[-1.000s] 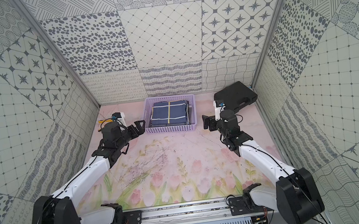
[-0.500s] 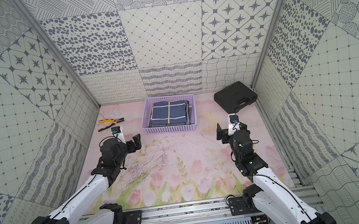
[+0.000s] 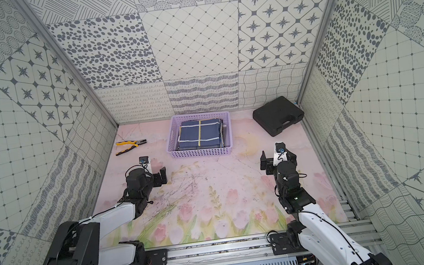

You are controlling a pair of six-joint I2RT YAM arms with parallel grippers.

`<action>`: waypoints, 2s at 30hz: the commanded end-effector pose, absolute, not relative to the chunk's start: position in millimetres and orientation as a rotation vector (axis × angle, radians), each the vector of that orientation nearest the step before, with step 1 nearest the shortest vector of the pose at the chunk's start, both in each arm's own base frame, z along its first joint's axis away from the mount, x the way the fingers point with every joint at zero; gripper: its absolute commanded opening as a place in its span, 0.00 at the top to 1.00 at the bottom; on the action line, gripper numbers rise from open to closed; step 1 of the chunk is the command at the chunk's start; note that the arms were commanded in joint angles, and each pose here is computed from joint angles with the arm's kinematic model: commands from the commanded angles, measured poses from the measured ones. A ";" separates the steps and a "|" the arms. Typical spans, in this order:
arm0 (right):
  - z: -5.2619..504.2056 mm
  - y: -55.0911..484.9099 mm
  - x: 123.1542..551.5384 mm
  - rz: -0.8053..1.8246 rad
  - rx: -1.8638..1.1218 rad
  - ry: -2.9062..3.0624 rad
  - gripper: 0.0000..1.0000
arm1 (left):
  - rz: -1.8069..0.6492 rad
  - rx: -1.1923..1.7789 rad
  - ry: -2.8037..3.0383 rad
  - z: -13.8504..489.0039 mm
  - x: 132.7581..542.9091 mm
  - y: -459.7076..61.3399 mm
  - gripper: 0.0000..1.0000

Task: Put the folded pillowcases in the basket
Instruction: Reset both arms

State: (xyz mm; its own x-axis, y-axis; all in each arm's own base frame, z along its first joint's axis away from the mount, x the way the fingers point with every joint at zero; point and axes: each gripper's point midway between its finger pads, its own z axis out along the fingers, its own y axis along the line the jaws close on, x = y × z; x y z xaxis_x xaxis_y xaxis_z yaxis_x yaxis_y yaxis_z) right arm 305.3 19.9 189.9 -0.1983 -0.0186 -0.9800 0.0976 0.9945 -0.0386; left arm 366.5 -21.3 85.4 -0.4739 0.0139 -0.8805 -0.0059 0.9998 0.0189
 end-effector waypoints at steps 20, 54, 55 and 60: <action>170.9 -17.9 349.3 -0.009 0.155 1.757 0.03 | -0.100 0.003 1.993 77.5 398.3 -18.2 0.01; 106.4 4.7 404.4 -0.053 0.048 1.868 0.03 | -0.100 0.004 1.994 77.4 398.3 -18.3 0.01; 106.7 4.6 404.4 -0.053 0.049 1.867 0.03 | -0.100 0.004 1.993 77.8 398.6 -18.4 0.01; 106.9 5.1 404.6 -0.053 0.047 1.867 0.03 | -0.100 0.005 1.993 77.9 398.3 -18.3 0.01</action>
State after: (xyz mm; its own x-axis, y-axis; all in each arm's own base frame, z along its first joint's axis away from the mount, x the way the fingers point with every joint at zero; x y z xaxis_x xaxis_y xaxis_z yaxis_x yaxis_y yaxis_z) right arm 400.1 6.5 94.5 -0.3331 0.0115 -0.9428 0.0534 0.9986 -0.0066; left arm 389.0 -17.3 61.8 -0.4732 -0.0390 -0.8801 0.0345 0.9974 -0.0627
